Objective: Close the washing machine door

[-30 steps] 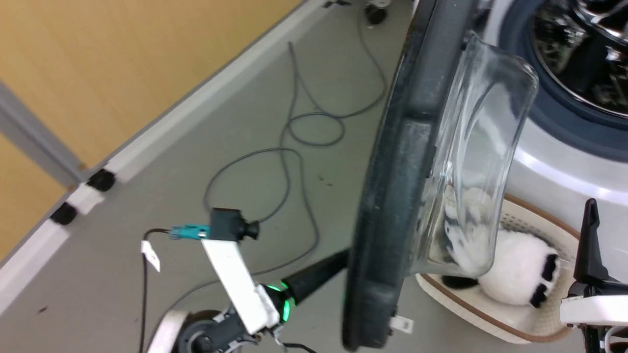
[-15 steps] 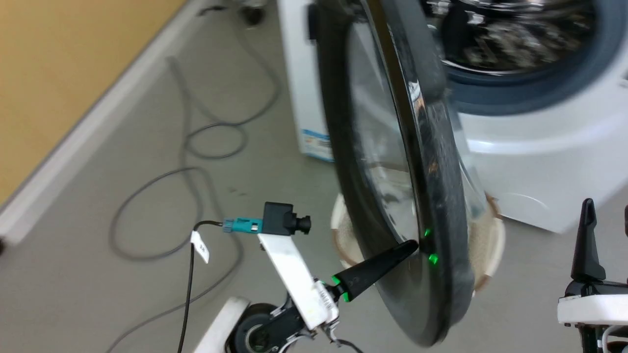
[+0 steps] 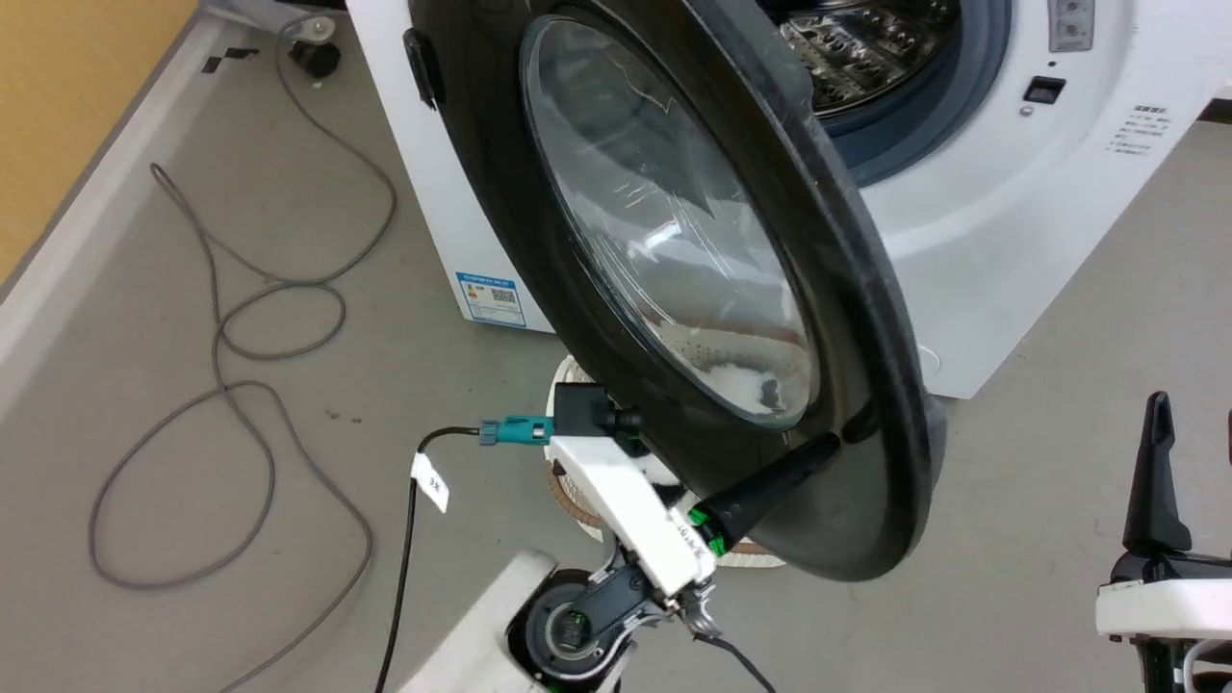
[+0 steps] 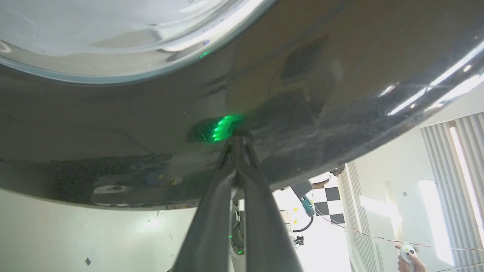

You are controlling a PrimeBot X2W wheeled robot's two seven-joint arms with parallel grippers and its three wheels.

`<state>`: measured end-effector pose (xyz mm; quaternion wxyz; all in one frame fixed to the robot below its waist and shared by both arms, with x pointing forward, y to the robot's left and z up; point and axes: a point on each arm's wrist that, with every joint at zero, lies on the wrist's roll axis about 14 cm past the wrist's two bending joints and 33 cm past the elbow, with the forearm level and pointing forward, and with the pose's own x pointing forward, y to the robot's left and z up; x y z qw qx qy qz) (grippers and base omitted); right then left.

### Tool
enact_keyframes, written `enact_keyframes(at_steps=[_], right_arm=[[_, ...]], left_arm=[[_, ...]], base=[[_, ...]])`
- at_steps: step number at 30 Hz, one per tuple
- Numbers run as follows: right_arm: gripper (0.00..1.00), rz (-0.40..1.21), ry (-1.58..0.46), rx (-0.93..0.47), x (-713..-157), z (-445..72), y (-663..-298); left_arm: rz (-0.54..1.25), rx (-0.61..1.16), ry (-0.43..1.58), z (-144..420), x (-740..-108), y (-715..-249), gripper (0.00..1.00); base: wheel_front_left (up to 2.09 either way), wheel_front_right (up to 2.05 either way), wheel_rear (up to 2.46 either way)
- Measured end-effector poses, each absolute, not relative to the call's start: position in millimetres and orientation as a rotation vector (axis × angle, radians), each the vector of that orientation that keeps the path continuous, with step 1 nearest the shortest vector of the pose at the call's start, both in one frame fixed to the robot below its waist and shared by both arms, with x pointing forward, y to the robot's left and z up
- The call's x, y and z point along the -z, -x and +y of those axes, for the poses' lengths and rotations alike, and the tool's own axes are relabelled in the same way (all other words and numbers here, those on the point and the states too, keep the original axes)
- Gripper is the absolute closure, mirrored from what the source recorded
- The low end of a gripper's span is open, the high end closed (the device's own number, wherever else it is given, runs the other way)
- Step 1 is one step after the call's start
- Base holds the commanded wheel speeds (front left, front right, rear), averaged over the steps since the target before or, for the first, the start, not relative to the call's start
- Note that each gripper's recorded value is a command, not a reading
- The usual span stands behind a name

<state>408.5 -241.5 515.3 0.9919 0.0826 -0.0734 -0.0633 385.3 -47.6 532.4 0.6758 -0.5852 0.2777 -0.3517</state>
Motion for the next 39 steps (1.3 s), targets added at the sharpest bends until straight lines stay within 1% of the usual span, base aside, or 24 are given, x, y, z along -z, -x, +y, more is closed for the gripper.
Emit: enact_keyframes(at_steps=[3,7,12,15,17,18,20,22,24,29,30,31,32,39], right_arm=[[0.00,-0.152,-0.168,0.127,-517,-242,-407],[0.00,-0.160,-0.171,0.125,-520,-241,-406],[0.00,-0.185,-0.181,0.124,-530,-241,-402],[0.00,-0.201,-0.182,0.124,-535,-241,-399],[0.00,-0.208,-0.182,0.124,-538,-242,-398],[0.00,-0.208,-0.182,0.124,-538,-242,-397],[0.00,-0.209,-0.182,0.124,-538,-242,-396],[0.00,-0.210,-0.182,0.120,-539,-240,-395],[0.00,-0.214,-0.182,0.115,-541,-239,-395],[0.00,-0.229,-0.181,0.100,-546,-235,-394],[0.00,-0.232,-0.180,0.099,-547,-234,-393],[0.00,-0.236,-0.179,0.096,-549,-234,-393],[0.00,-0.238,-0.176,0.094,-550,-233,-392],[0.00,-0.259,-0.164,0.067,-558,-225,-388]], left_arm=[[0.596,0.786,1.292,-50,-536,-387,1.00],[0.447,0.722,1.227,-36,-547,-401,1.00],[0.136,0.542,1.008,15,-557,-429,1.00],[0.024,0.482,0.833,41,-559,-439,1.00],[-0.033,0.421,0.762,62,-565,-447,1.00],[-0.076,0.370,0.730,78,-572,-453,1.00],[-0.176,0.293,0.606,105,-593,-460,1.00],[-0.260,0.208,0.511,130,-610,-460,1.00],[-0.314,0.127,0.372,150,-617,-455,1.00],[-0.356,-0.055,0.160,188,-614,-435,1.00],[-0.362,-0.080,0.124,194,-614,-430,0.98],[-0.363,-0.098,0.104,198,-612,-425,0.22],[-0.355,-0.108,0.085,200,-608,-421,0.00],[-0.272,-0.126,-0.026,207,-574,-391,0.00]], base=[[0.00,0.00,0.00],[0.00,0.00,0.00],[0.00,0.00,0.00],[0.00,0.00,0.00],[0.00,0.00,0.00],[0.00,0.00,0.00],[0.00,0.00,0.00],[0.00,0.00,0.00],[0.00,0.00,0.00],[0.00,0.00,0.00],[0.00,0.00,0.00],[0.00,0.00,0.00],[0.00,0.00,0.00],[0.00,0.00,0.00]])
